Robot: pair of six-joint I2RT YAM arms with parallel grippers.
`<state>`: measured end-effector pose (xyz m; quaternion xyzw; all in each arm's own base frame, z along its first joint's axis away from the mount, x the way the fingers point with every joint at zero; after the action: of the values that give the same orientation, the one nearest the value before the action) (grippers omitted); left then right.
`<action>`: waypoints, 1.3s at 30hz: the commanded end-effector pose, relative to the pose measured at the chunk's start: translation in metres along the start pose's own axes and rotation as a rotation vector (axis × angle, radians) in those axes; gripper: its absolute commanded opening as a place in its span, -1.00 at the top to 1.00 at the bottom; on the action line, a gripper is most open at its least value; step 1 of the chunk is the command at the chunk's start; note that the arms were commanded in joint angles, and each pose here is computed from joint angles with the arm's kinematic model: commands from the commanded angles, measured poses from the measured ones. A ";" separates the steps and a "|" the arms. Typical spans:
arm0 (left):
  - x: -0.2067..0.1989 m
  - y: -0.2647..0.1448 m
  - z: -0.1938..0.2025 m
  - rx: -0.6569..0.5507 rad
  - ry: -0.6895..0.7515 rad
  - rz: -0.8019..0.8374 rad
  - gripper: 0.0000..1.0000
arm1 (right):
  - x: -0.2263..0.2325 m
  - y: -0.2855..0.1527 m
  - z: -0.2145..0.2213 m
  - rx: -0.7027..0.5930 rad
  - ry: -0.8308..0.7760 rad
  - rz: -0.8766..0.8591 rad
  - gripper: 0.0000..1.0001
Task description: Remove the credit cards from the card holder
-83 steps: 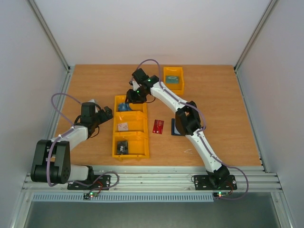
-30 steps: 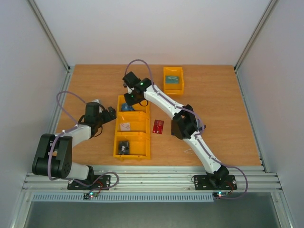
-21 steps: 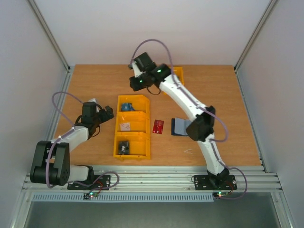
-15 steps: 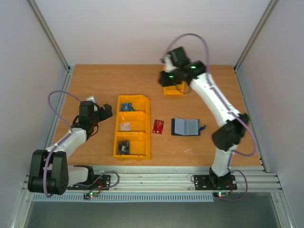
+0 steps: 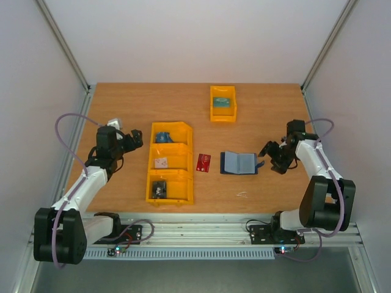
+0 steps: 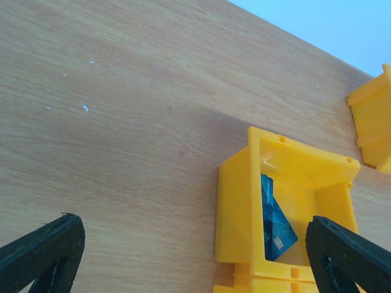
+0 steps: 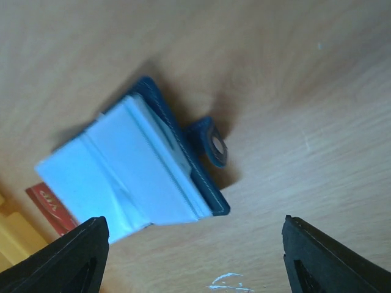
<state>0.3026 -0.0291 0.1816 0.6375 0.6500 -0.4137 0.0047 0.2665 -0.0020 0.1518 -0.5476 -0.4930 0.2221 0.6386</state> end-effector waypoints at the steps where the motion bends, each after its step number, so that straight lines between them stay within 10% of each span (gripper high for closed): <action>1: -0.010 -0.002 -0.012 -0.026 0.007 0.038 -0.99 | -0.001 0.018 0.003 -0.002 0.072 -0.104 -0.57; 16: -0.007 0.001 -0.009 -0.019 -0.012 0.034 -0.99 | -0.013 0.100 0.011 0.146 0.116 -0.266 -0.24; 25: -0.006 0.003 -0.008 -0.013 -0.011 0.032 -0.99 | -0.007 0.106 0.007 0.140 0.102 -0.333 0.49; 39: -0.014 0.002 -0.014 -0.037 0.005 0.079 -0.99 | 0.018 0.095 0.002 0.104 0.014 -0.425 0.97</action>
<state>0.3032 -0.0317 0.1781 0.6393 0.6414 -0.4242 0.0028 0.2942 0.0413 0.0599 -0.3922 -0.5639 0.1019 0.7196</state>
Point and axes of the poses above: each gripper's point midway between its finger pads, its own y axis out along the fingers, its own x axis along the line the jaws close on, z = x × y, the point moved 6 cm from there along -y, back along the fingers, and after that the axes turned 10 degrees about -y, right-handed, at the moved point
